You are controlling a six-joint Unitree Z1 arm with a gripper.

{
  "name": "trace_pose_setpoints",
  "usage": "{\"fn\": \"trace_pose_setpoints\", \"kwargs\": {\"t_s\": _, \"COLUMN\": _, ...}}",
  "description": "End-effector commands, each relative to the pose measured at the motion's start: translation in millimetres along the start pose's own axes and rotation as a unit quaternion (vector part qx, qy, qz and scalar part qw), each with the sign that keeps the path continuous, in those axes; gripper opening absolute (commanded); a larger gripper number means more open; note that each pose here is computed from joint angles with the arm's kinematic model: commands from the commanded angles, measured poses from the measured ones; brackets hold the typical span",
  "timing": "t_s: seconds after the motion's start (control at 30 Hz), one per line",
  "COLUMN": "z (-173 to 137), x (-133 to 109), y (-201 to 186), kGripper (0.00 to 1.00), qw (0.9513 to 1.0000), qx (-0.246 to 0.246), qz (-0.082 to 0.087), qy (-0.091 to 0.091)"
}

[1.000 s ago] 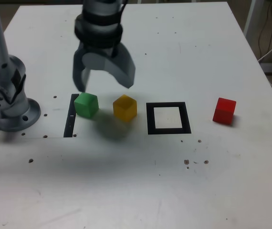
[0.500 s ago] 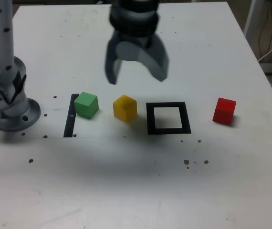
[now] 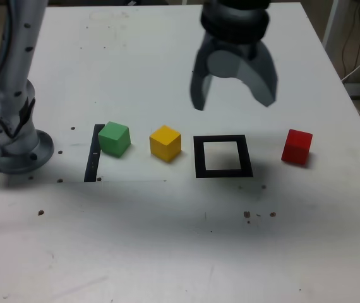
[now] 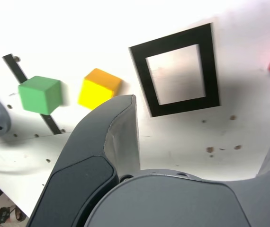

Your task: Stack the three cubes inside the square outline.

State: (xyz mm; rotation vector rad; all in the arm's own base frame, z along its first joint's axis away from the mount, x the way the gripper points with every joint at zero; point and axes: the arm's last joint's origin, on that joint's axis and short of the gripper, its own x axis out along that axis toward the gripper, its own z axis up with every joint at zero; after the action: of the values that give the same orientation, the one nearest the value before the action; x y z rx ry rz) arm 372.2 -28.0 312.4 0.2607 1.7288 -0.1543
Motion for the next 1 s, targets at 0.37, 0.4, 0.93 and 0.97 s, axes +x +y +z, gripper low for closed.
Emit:
{"fn": "trace_pose_setpoints", "kwargs": {"t_s": 0.37, "z": 49.5, "x": 0.6, "y": 4.7, "kGripper": 0.99, "qw": 0.9994, "qx": 0.023, "qz": -0.008, "qy": -0.024}}
{"fn": "trace_pose_setpoints", "kwargs": {"t_s": 0.4, "z": 53.4, "x": 1.5, "y": 4.9, "kGripper": 0.99, "qw": 0.9994, "qx": 0.024, "qz": -0.008, "qy": -0.025}}
{"fn": "trace_pose_setpoints", "kwargs": {"t_s": 0.93, "z": 99.6, "x": 26.8, "y": 12.0, "kGripper": 0.99, "qw": 0.9984, "qx": 0.043, "qz": -0.009, "qy": -0.035}}
{"fn": "trace_pose_setpoints", "kwargs": {"t_s": 0.97, "z": 100.8, "x": 28.5, "y": 12.7, "kGripper": 0.99, "qw": 0.9984, "qx": 0.043, "qz": -0.010, "qy": -0.034}}
